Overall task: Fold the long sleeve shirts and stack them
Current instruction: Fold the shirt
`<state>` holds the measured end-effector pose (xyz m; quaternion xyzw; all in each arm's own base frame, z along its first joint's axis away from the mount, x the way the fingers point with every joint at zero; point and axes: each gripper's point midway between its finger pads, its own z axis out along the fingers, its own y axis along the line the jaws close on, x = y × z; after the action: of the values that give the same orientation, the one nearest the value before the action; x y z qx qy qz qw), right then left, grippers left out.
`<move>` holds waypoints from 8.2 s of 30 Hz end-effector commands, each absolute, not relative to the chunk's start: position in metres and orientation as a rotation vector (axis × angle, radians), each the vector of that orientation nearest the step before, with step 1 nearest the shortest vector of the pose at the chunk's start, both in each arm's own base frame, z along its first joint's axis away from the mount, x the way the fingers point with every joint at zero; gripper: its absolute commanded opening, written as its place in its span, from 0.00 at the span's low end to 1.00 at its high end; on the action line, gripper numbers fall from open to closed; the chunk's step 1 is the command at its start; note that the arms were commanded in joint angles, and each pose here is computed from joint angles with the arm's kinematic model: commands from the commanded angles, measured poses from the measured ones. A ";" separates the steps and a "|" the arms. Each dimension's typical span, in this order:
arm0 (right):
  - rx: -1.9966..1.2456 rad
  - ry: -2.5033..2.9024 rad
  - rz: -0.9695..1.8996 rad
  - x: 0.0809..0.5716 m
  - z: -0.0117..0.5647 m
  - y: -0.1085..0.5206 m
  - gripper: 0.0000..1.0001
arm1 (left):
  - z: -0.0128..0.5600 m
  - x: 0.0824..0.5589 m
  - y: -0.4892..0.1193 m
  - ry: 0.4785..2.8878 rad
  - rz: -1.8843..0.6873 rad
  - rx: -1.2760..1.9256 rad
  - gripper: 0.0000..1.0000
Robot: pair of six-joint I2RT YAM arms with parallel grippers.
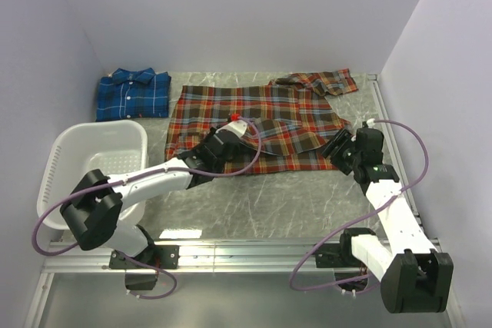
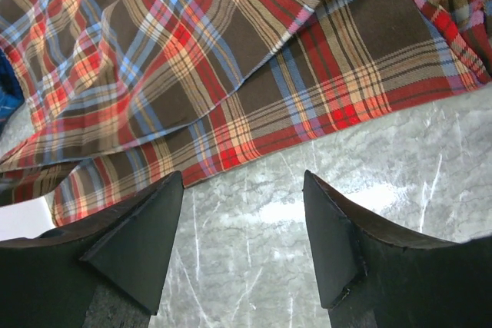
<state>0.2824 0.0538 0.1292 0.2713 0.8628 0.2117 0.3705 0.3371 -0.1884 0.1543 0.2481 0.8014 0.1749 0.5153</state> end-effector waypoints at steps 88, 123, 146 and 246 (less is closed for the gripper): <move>0.484 2.277 0.657 0.303 0.120 0.087 0.65 | 0.101 0.383 -0.142 2.353 -0.352 -0.746 0.00; 0.409 2.102 0.905 0.356 0.176 0.120 0.65 | 0.168 0.395 -0.139 2.352 -0.153 -0.430 0.72; 1.073 2.083 0.897 0.395 0.034 0.024 0.62 | 0.003 0.302 -0.145 2.769 -0.315 -0.583 0.63; 0.626 2.261 0.317 0.327 0.142 0.035 0.60 | 0.080 0.294 -0.104 2.616 -0.182 -0.564 0.77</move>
<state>0.3064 0.0094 0.1099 0.2946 0.8874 0.0880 0.3435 0.2764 -0.1001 0.0445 -0.2056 0.9602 -0.0436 0.1842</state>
